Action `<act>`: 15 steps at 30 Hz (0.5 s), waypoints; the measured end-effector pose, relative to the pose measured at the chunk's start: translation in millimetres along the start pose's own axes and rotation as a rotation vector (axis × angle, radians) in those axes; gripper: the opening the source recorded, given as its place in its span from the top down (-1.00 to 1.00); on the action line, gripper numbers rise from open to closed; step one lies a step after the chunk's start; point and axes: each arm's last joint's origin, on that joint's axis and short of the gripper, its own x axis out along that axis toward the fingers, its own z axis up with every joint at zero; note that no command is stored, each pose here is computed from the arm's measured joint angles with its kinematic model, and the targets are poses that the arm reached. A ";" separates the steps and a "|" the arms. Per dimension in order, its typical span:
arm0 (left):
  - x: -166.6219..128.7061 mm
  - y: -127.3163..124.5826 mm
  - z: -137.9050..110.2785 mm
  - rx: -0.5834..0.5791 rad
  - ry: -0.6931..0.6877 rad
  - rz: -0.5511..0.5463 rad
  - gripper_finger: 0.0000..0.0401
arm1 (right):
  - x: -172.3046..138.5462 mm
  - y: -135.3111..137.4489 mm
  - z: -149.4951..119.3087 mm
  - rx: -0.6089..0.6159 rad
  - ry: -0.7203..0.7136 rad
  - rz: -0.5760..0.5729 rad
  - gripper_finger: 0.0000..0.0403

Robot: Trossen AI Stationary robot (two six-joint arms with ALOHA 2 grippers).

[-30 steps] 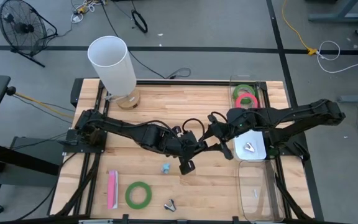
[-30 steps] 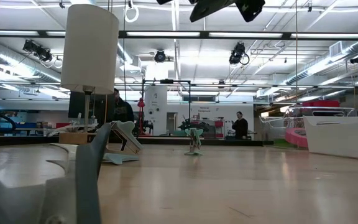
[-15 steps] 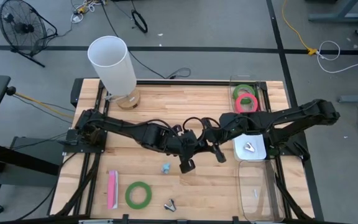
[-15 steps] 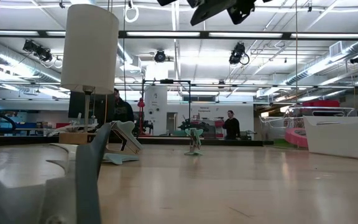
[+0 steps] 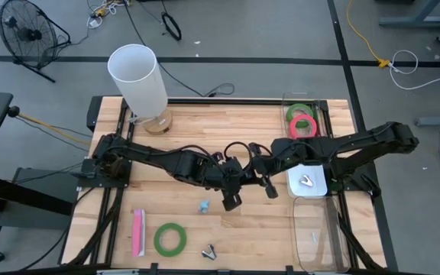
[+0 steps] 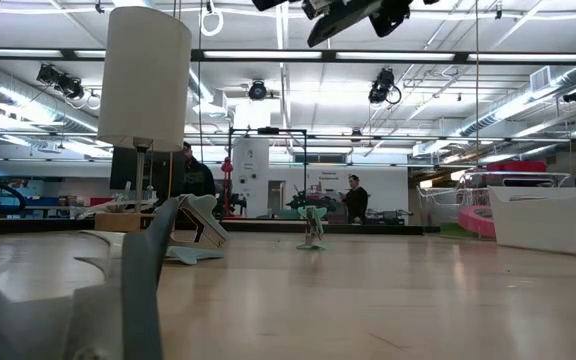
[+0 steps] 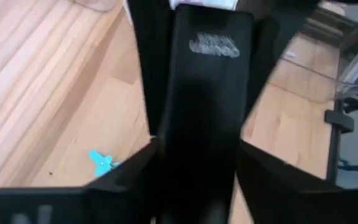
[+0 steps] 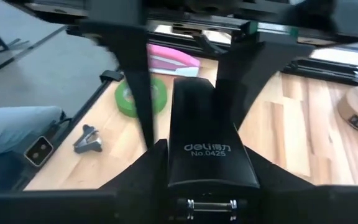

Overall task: Pick and place Stapler, Stapler remover, tape
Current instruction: Put the black stapler into the bottom transparent bin

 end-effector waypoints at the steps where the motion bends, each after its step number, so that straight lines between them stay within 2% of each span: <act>1: -0.1 -0.2 -0.5 0.000 0.002 0.001 -0.10 | -2.9 0.2 0.2 0.002 0.003 0.000 0.35; 3: -0.6 -1.3 -2.4 0.006 0.018 -0.005 -0.26 | -11.6 1.8 -0.3 0.005 0.023 -0.001 0.35; 6: -0.6 -1.7 -2.8 0.010 0.027 -0.017 -0.38 | -26.5 4.2 -5.2 0.023 0.091 -0.023 0.35; 15: -1.8 -4.9 -6.6 0.030 0.055 -0.037 -0.41 | -80.6 20.9 -23.8 0.158 0.295 -0.087 0.35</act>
